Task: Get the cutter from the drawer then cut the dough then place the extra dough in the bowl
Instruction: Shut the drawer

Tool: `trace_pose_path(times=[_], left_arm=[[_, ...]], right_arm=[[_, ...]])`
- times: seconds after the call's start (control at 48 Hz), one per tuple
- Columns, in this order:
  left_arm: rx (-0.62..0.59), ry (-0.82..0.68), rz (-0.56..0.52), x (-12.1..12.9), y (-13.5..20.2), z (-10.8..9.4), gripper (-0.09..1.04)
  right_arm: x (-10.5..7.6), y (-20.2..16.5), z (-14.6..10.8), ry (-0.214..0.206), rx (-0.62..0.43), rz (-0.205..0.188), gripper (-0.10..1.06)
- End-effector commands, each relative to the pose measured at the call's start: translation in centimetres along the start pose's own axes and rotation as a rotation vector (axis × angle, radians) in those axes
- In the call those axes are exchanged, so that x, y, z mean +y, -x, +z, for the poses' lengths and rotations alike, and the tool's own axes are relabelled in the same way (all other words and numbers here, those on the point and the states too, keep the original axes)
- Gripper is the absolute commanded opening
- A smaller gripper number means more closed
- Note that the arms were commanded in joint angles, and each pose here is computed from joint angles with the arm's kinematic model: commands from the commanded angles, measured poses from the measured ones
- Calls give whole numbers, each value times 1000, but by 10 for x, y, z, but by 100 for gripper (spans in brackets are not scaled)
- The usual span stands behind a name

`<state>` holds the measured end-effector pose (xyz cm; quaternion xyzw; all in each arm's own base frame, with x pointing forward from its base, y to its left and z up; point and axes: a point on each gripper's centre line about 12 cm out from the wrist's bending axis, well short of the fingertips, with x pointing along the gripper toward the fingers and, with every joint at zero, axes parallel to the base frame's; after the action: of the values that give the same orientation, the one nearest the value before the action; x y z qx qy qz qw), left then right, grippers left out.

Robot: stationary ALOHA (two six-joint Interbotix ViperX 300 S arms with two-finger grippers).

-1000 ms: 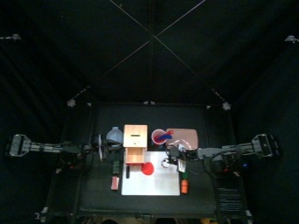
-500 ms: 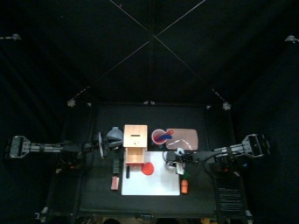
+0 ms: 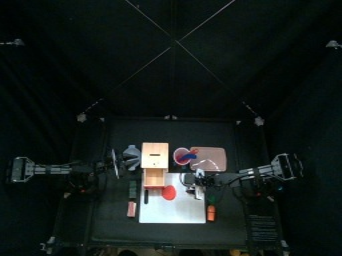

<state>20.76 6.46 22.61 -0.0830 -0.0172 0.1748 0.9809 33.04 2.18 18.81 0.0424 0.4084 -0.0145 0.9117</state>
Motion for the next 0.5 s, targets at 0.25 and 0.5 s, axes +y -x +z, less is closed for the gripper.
trace_pose_path(times=[0.25,0.5], left_arm=[[222,42,280,64,-46,37,69],[401,-151,253,80,-104,41,68]], right_arm=[[38,-28,71,120,-108,46,85],[52,-70,87,112,-95,59,77]])
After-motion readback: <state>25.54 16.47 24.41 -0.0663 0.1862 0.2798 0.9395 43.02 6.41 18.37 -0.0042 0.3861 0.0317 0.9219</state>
